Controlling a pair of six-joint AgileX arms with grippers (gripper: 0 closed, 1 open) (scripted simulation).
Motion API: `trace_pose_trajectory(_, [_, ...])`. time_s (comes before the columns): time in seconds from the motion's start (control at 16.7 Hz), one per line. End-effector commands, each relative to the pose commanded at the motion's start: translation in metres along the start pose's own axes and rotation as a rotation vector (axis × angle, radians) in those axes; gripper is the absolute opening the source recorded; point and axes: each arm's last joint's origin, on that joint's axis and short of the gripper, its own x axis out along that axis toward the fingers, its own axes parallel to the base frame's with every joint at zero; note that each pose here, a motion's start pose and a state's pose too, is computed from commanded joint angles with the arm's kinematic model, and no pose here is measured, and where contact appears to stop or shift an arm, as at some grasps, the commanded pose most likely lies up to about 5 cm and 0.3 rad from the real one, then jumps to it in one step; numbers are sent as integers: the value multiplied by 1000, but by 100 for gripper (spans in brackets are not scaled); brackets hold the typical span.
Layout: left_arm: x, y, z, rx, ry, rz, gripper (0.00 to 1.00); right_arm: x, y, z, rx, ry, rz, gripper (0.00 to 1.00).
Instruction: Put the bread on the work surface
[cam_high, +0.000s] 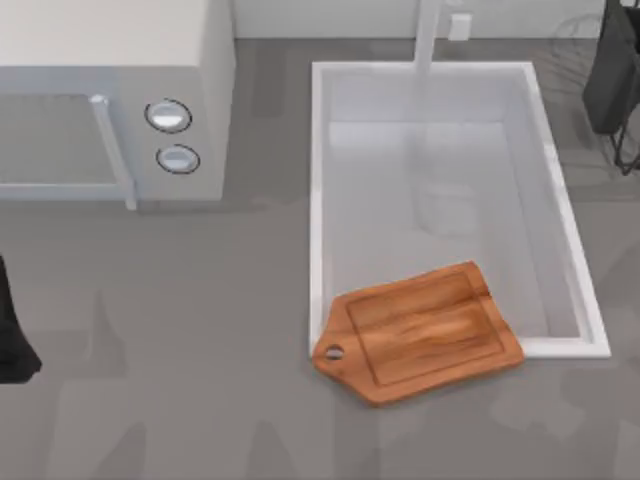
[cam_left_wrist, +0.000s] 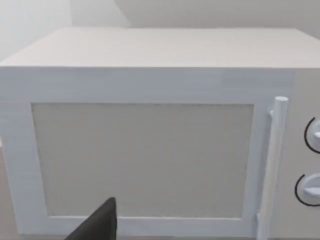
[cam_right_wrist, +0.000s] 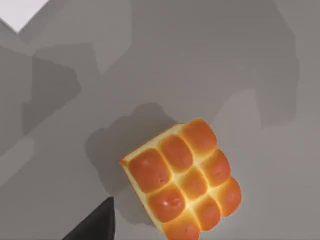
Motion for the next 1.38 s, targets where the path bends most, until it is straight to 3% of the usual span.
trace_pose_trajectory(0.36, [0,0,0,0,0,0,100,48,-41,18,-311,216,349,100])
trace_pose_trajectory(0.54, [0,0,0,0,0,0,100,65,-52,22,-395,246,452,100])
trace_pose_trajectory(1.02, [0,0,0,0,0,0,100,71,-54,23,-423,250,479,100])
trace_pose_trajectory(1.38, [0,0,0,0,0,0,100,115,-38,8,-421,245,468,100])
